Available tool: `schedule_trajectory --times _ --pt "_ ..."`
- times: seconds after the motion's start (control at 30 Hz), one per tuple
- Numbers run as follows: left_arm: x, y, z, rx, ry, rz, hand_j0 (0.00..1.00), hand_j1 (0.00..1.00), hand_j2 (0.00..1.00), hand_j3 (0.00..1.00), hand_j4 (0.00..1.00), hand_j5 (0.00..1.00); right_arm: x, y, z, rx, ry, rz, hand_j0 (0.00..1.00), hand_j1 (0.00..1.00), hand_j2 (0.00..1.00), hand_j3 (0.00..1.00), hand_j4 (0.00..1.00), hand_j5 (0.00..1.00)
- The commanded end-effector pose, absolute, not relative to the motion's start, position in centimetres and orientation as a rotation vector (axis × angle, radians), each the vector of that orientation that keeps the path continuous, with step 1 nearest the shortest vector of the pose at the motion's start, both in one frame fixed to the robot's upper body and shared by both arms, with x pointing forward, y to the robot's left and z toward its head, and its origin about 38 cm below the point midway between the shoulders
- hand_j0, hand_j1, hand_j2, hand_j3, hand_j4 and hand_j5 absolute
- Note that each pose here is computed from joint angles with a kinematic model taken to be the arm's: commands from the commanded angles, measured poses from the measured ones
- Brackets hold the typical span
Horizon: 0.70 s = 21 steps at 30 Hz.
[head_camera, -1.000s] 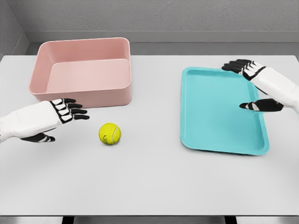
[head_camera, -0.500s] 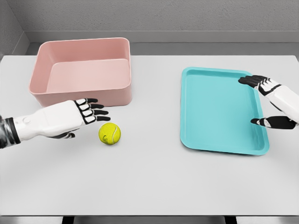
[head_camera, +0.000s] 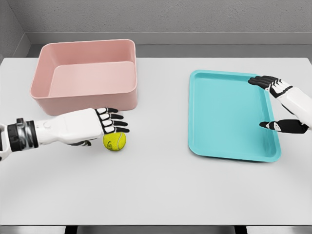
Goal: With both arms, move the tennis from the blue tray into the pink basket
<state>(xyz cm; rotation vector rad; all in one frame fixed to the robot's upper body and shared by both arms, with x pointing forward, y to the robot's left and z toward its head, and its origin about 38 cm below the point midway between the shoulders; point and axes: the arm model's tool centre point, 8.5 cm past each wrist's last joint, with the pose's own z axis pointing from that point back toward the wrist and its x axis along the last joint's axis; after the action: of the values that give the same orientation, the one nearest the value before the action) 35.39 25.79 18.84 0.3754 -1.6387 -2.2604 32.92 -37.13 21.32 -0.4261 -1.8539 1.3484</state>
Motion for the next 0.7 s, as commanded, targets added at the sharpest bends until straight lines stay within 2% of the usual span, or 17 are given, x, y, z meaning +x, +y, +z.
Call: schedule_trajectory --times 0.0,0.67 --pt "35.3 25.8 18.3 0.35 -1.629 -2.257 1.0 1.0 1.0 1.0 1.0 1.0 32.9 -37.2 21.4 -0.422 -1.858 1.342 1.0 1.0 1.0 1.0 1.0 1.0" --pt "36.9 23.7 17.5 0.301 -1.621 -2.298 1.0 1.0 1.0 1.0 1.0 1.0 32.9 -37.2 21.5 -0.426 -1.862 1.339 1.0 1.0 1.0 1.0 1.0 1.0"
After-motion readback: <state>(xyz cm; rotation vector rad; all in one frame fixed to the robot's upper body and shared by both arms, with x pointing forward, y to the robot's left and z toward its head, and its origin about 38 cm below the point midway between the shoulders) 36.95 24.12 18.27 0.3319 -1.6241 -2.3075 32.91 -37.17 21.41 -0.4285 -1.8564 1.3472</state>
